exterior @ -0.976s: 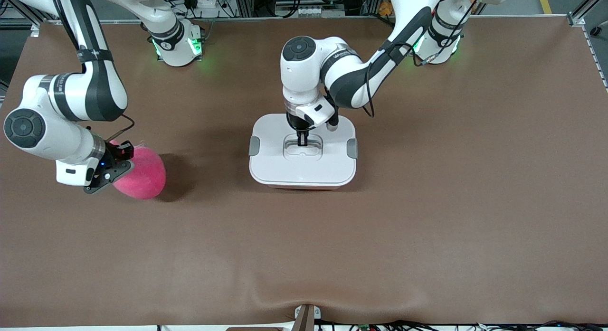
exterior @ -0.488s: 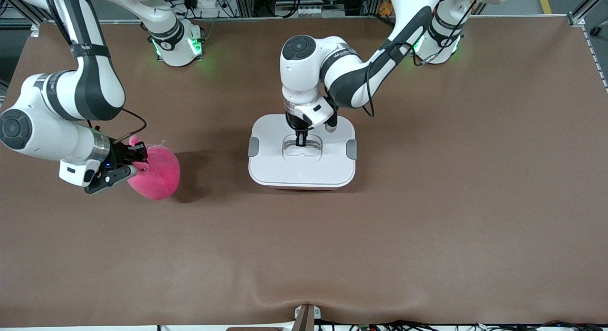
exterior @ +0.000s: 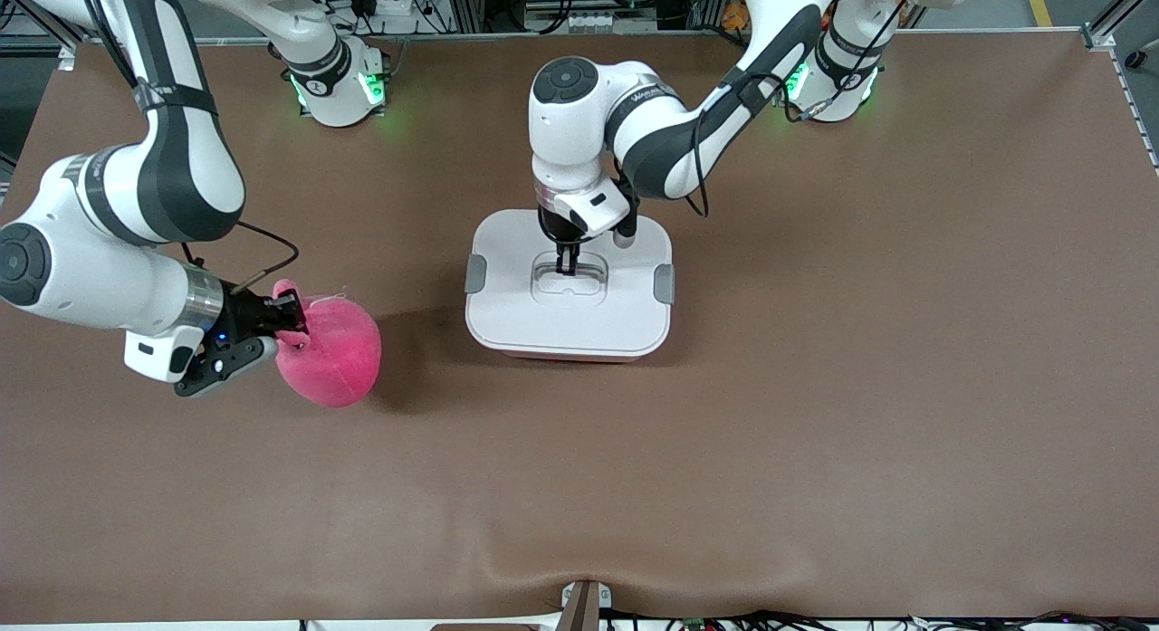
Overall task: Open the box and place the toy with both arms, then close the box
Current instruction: 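Lift the lid off with the left gripper while the right gripper lifts the toy, then move the pink toy over the open pink box with the right gripper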
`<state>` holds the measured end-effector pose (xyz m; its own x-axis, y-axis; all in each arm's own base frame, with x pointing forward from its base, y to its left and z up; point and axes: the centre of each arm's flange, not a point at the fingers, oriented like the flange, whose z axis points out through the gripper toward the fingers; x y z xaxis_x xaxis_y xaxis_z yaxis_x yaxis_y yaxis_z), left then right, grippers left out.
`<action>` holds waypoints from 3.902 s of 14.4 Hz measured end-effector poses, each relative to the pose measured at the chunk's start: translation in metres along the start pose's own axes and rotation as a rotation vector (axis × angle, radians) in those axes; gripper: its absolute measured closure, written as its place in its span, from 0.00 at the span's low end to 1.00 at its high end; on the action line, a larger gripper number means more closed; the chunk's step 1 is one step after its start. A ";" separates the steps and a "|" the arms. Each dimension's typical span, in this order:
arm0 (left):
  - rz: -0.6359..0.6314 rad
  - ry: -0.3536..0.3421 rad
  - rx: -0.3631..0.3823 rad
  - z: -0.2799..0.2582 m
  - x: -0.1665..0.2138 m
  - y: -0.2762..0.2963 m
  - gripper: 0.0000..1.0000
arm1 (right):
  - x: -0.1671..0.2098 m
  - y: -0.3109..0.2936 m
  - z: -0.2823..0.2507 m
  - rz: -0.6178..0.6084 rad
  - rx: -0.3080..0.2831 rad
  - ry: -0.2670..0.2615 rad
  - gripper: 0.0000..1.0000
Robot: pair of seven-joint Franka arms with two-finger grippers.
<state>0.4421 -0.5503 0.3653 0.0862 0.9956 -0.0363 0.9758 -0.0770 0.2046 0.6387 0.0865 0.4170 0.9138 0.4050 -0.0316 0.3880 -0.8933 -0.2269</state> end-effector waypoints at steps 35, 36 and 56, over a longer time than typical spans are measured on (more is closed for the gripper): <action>0.611 -0.255 0.242 -0.181 0.435 0.149 0.93 | 0.041 -0.222 0.000 0.709 0.269 -0.178 0.87; 0.630 -0.263 0.249 -0.176 0.451 0.149 0.93 | 0.041 -0.228 0.002 0.706 0.266 -0.183 0.87; 0.753 -0.340 0.313 -0.090 0.516 0.154 0.93 | 0.038 -0.246 0.044 0.708 0.256 -0.265 0.87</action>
<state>0.6188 -0.0432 0.4662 0.7350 0.6086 -0.2990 0.6417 -0.7668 0.0164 0.5726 0.3308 0.4284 0.8614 -0.1801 -0.4750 -0.3428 -0.8961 -0.2819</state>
